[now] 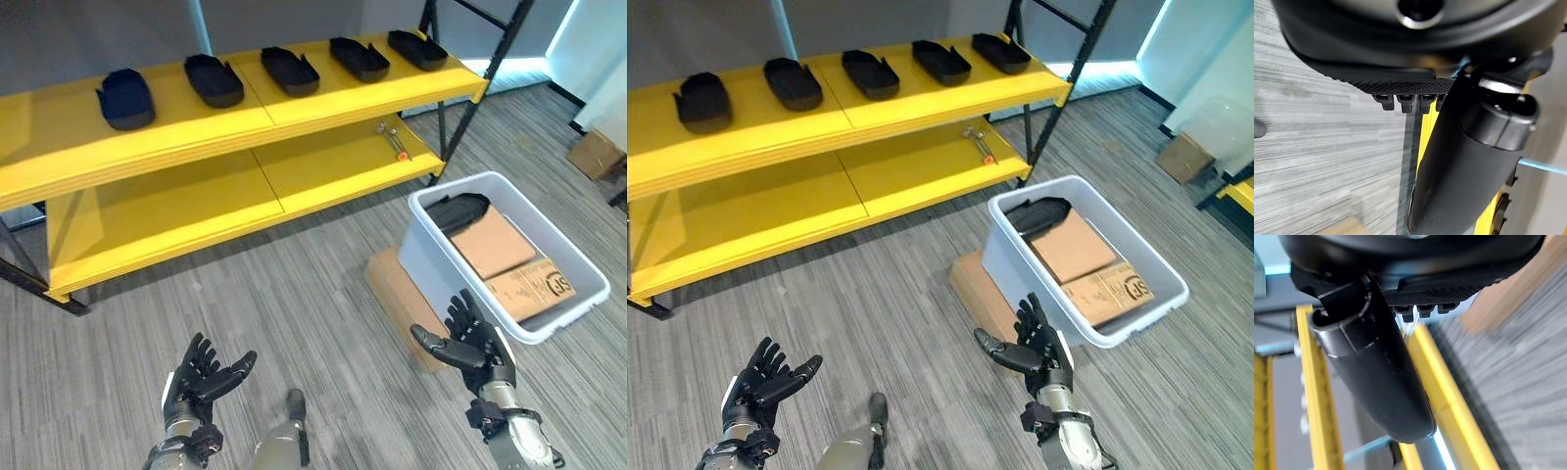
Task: Move parts from the plastic box to the shelf.
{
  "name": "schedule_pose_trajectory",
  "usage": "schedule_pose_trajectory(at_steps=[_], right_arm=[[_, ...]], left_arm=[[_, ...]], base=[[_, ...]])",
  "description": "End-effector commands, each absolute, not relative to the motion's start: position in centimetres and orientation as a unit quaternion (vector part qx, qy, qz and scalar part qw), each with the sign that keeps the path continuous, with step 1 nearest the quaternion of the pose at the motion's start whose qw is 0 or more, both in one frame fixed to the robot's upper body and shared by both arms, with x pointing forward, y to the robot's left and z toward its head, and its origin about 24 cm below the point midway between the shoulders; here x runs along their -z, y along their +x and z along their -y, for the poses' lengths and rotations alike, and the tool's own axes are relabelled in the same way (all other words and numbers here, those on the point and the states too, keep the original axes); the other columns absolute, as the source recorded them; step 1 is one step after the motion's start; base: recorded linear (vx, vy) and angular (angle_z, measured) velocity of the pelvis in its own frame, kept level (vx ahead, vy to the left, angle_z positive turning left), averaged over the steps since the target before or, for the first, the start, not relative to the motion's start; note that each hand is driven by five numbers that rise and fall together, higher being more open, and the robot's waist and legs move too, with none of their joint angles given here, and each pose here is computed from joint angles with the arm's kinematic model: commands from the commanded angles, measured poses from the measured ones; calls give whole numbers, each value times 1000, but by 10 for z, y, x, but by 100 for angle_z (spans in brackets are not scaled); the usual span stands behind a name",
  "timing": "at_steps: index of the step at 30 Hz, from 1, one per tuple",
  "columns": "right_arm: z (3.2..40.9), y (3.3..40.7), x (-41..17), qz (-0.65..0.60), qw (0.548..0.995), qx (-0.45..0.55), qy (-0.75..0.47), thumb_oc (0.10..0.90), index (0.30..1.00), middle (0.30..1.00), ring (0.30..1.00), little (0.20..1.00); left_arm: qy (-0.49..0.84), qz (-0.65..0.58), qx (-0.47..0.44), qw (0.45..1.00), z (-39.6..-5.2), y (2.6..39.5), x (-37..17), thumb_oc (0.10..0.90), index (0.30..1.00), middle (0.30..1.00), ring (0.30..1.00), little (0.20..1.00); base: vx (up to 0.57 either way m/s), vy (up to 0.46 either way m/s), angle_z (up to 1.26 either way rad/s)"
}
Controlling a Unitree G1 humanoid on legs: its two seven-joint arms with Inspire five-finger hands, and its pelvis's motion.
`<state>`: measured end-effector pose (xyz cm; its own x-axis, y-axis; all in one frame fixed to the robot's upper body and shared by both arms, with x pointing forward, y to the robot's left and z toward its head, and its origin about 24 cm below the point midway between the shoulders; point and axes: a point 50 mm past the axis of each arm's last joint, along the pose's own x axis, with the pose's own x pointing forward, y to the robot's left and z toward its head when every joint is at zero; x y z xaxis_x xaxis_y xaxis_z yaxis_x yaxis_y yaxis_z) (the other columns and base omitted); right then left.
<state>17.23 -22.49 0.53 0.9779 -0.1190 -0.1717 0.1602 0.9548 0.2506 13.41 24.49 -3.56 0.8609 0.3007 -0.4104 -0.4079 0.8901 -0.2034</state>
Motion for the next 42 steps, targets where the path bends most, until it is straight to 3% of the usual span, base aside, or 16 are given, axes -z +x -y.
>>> schedule_pose_trajectory(at_steps=[1,24,42], right_arm=[[226,201,-59,73,987,48,137,900,1000,1000,1000,1000],[239,192,-60,82,985,87,121,900,1000,1000,1000,1000],[230,194,-50,63,988,66,127,900,1000,1000,1000,1000]], left_arm=[[-128,-80,-159,976,-248,160,-3,900,1000,1000,1000,1000],[-144,-65,-110,981,-224,179,-5,900,1000,1000,1000,1000],[-152,-22,-129,980,-227,181,-16,900,1000,1000,1000,1000]], base=[[-68,-43,-37],[2,-100,-24],[224,145,-83]])
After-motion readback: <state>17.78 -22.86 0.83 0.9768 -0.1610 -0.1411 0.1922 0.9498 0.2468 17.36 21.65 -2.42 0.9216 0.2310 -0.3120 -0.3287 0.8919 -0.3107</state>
